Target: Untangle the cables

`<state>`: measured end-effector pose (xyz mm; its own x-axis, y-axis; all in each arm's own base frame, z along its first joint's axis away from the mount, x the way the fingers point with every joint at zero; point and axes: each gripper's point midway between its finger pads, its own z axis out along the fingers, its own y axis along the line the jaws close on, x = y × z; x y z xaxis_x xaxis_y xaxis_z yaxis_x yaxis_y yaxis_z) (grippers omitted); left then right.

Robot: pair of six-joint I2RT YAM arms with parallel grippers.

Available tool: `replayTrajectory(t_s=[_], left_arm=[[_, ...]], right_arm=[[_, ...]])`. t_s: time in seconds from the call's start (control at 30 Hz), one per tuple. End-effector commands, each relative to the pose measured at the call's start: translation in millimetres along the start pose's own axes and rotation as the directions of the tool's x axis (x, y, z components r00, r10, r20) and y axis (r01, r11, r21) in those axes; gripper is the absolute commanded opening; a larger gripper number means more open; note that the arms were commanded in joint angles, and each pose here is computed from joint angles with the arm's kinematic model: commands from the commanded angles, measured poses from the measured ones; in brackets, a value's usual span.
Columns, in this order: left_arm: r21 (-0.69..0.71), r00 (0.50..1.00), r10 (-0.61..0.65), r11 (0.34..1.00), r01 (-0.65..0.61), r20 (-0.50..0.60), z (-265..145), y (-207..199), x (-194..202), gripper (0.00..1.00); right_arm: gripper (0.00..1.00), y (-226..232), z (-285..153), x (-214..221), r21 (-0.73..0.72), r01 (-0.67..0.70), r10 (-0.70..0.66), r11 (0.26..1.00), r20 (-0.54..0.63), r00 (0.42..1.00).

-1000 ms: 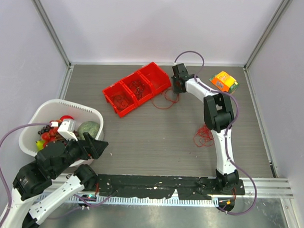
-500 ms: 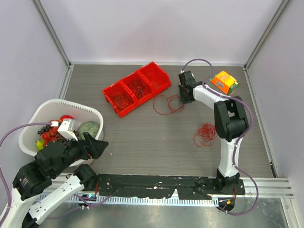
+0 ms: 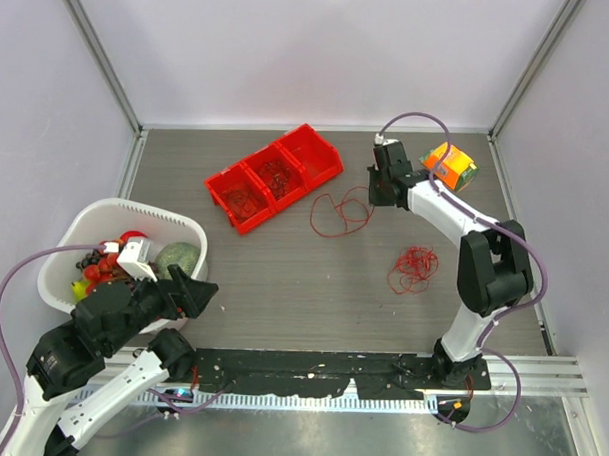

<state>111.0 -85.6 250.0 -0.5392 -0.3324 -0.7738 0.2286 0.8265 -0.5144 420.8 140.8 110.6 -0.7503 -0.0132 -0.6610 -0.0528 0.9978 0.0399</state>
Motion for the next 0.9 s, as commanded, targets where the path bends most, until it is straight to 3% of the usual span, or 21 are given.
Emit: replayTrajectory(t_s=[0.0,0.33,0.43,0.5,0.57,0.87], left_arm=[[0.02,1.0,0.018,1.0,-0.018,0.005,4,-6,-3,0.87],[0.035,1.0,0.018,0.999,-0.019,0.02,0,-6,-4,0.87],[0.032,1.0,0.021,0.999,-0.021,0.009,2,-7,-3,0.87],[0.029,1.0,0.023,0.999,-0.023,0.007,3,-7,-3,0.87],[0.029,1.0,0.023,0.999,-0.023,0.004,3,-7,-3,0.87],[0.032,1.0,0.028,0.999,-0.028,0.003,3,-7,-3,0.87]], right_arm=[[0.01,30,15,-17,-0.154,0.069,-0.064,0.986,0.038,0.997],[0.06,6,73,-1,-0.021,0.237,-0.238,0.971,-0.039,0.97],[0.14,2,72,-3,-0.005,0.263,-0.263,0.965,-0.011,0.965],[0.26,3,70,-3,-0.013,0.264,-0.264,0.965,-0.005,0.965],[0.31,8,73,1,-0.044,0.269,-0.269,0.962,-0.01,0.963],[0.34,24,95,11,-0.132,0.298,-0.305,0.945,-0.037,0.952]])
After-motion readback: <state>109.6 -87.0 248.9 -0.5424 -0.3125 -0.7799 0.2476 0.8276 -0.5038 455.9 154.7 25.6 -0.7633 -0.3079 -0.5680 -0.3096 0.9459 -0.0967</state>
